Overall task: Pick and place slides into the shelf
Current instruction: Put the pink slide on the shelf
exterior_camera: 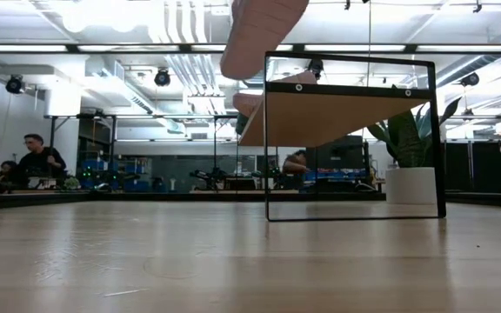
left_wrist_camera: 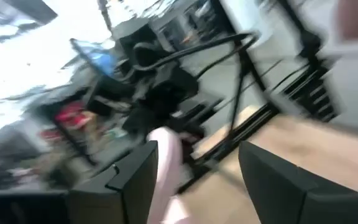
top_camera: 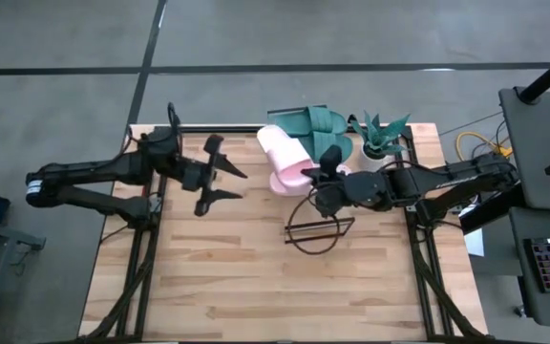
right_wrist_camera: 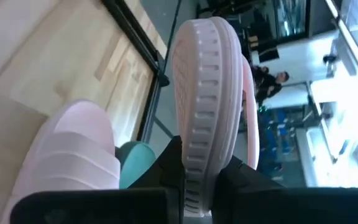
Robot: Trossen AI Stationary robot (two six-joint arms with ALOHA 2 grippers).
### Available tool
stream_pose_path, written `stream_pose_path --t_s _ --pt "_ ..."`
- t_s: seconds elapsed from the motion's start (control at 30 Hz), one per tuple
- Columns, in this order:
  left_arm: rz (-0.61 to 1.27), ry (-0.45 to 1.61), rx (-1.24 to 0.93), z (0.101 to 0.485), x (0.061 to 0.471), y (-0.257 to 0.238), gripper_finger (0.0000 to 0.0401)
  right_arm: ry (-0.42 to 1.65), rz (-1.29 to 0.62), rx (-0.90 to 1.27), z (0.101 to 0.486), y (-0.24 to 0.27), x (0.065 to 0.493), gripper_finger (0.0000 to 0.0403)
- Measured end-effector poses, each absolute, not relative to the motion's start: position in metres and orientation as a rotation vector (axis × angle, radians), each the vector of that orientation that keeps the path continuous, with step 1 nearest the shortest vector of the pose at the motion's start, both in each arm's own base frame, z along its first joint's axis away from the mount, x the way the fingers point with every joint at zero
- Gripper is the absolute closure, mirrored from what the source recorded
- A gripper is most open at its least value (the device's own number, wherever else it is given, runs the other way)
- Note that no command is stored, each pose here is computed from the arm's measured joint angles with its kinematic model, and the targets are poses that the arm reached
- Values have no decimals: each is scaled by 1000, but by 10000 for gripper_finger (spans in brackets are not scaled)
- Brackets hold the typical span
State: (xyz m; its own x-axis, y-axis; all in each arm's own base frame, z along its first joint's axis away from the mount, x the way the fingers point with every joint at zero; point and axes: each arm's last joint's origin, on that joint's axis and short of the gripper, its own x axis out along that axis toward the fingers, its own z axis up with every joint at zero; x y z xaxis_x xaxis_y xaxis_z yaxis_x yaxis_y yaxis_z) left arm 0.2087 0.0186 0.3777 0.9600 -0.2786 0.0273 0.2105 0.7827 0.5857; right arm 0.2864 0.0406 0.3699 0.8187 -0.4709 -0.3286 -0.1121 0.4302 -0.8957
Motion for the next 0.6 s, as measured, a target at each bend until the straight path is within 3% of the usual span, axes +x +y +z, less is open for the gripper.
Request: stream_pose_path --t_s 0.2,0.6 --pt "-15 6 818 364 236 11 209 554 -307 -985 373 40 287 375" --pt "96 9 991 355 281 -8 212 566 -356 -966 373 38 287 375"
